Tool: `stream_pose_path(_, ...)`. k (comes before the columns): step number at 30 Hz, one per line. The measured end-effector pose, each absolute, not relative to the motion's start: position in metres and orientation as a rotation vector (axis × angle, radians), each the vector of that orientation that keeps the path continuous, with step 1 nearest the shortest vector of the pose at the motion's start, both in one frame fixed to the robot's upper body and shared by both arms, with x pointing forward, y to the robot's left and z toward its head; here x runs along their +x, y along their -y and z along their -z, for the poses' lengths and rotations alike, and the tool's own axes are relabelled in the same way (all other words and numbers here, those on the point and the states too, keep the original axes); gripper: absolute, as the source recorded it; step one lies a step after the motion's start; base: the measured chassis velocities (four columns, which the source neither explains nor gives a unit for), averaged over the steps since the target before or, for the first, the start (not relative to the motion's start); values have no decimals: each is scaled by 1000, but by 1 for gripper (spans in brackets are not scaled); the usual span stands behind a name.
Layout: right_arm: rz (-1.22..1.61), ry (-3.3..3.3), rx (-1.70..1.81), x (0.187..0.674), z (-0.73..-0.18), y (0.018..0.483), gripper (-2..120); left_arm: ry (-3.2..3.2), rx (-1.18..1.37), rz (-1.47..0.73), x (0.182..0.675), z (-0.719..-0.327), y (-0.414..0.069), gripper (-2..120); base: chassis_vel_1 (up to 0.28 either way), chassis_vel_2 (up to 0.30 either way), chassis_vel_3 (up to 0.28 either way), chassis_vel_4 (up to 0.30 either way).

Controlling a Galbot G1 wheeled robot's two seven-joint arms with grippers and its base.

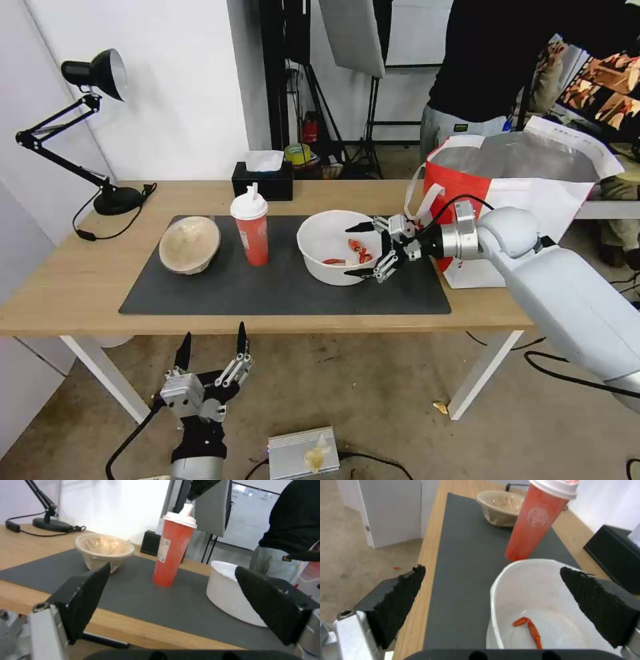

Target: Pick up the trash from the table and place it into the takeout bag.

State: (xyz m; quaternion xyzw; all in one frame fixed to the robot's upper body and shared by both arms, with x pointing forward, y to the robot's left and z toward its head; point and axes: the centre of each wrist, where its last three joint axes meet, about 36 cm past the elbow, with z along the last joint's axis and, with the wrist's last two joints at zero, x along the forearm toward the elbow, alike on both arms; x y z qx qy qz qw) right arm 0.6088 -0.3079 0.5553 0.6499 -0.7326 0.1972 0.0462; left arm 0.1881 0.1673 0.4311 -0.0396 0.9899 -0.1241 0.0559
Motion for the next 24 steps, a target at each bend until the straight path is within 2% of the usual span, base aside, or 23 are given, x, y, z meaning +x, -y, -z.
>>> stream_pose_path(24,-606,2110,1963,649,-551,301,100,-2999,-124,377,190,-430,-167,100,0,0,0,0)
